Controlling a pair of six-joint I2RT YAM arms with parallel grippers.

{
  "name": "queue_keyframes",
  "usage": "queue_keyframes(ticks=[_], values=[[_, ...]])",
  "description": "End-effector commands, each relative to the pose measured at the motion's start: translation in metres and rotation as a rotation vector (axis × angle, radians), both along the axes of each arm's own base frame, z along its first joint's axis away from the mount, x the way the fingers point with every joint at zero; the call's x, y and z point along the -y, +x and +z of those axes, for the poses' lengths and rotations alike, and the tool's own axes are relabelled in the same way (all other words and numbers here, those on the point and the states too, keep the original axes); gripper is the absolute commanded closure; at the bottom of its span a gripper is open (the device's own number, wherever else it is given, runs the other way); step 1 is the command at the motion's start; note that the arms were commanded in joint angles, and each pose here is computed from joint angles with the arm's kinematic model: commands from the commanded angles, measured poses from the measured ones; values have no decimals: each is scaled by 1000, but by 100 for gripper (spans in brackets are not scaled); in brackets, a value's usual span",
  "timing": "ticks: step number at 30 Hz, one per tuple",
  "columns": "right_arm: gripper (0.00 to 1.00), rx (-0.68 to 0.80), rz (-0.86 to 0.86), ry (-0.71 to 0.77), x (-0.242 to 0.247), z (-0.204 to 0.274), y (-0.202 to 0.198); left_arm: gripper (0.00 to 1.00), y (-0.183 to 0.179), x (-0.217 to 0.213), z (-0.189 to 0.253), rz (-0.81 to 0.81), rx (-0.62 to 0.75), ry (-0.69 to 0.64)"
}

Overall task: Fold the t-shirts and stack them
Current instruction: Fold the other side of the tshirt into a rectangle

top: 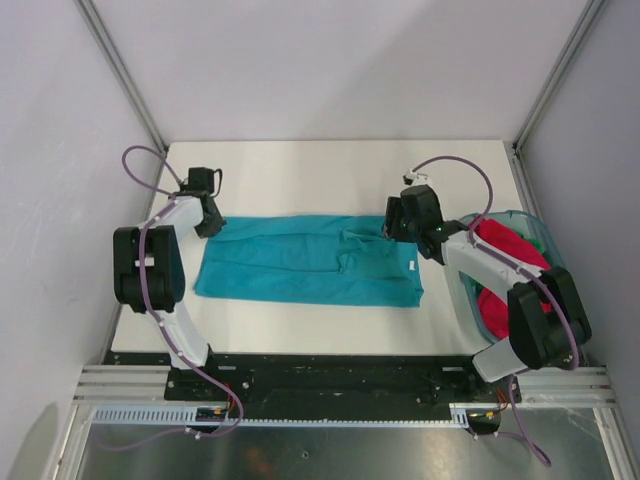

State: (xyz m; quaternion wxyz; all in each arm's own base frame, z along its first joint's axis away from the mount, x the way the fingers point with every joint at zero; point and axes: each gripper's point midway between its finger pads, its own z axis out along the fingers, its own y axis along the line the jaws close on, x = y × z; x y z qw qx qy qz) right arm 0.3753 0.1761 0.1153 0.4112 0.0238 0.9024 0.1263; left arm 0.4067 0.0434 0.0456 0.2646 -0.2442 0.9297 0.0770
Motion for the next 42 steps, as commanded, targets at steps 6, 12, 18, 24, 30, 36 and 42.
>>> queue_keyframes(ticks=[6, 12, 18, 24, 30, 36, 42], values=[[43, 52, -58, -3, 5, 19, 2, 100, 4, -4, 22, 25, 76, 1], [46, -30, -51, -55, -7, -16, -6, 100, 5, -4, 23, 20, 77, 3], [46, -44, -59, -72, -12, -34, 6, 100, 6, -4, 24, 18, 82, -1], [51, -79, -144, -118, -1, -48, 10, 100, 7, -4, 28, 14, 91, -1], [69, -74, -137, -124, -8, -49, 7, 100, 8, -4, 28, 12, 92, 4], [84, -91, -120, -128, -12, -54, 3, 100, 8, -4, 29, 11, 94, 1], [84, -98, -119, -131, -11, -52, -1, 100, 8, -3, 30, 11, 97, 0]])
